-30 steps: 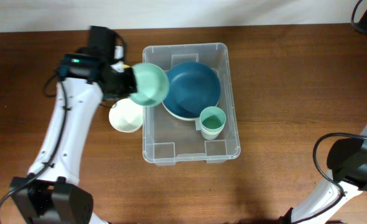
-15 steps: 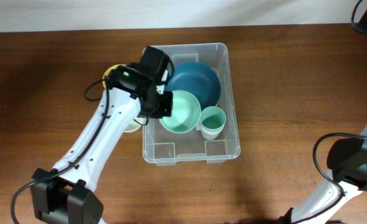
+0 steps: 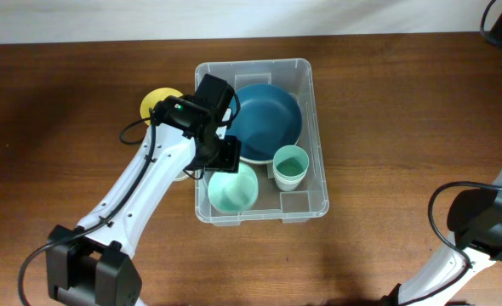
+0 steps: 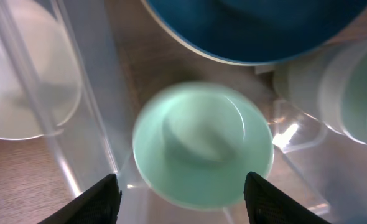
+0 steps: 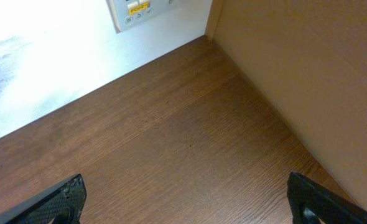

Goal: Pack container
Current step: 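Lift the mint-green bowl and lower it into the bin front, then release and move the left gripper to the white bowl rim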

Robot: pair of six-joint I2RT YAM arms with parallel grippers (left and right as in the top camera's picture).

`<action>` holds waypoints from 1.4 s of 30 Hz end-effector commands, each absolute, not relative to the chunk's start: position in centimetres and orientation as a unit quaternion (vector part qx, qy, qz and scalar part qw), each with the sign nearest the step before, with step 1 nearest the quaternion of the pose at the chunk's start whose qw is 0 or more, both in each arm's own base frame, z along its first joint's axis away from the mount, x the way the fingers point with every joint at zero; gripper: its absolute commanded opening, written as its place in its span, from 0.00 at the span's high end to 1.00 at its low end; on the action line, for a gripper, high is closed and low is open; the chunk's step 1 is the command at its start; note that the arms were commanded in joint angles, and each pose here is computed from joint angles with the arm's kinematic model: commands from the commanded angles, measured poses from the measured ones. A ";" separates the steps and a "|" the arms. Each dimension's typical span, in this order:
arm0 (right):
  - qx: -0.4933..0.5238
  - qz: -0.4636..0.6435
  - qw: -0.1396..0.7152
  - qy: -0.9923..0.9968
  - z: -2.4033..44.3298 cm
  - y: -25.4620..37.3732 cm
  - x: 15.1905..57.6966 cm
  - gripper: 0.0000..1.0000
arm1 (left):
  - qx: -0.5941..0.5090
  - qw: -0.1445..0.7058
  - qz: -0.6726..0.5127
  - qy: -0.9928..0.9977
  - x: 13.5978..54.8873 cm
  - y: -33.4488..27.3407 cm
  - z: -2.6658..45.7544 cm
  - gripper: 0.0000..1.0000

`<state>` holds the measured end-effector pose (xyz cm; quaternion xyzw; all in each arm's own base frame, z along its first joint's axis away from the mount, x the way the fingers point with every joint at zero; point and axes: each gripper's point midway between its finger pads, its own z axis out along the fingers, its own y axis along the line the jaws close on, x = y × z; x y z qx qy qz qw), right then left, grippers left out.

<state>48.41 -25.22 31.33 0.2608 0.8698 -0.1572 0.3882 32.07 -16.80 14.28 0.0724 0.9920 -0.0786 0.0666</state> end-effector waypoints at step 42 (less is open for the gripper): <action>0.265 -0.163 0.399 0.862 32.4 -25.5 48.3 0.01 | -0.151 -0.006 0.003 0.989 36.8 0.5 0.6 0.45</action>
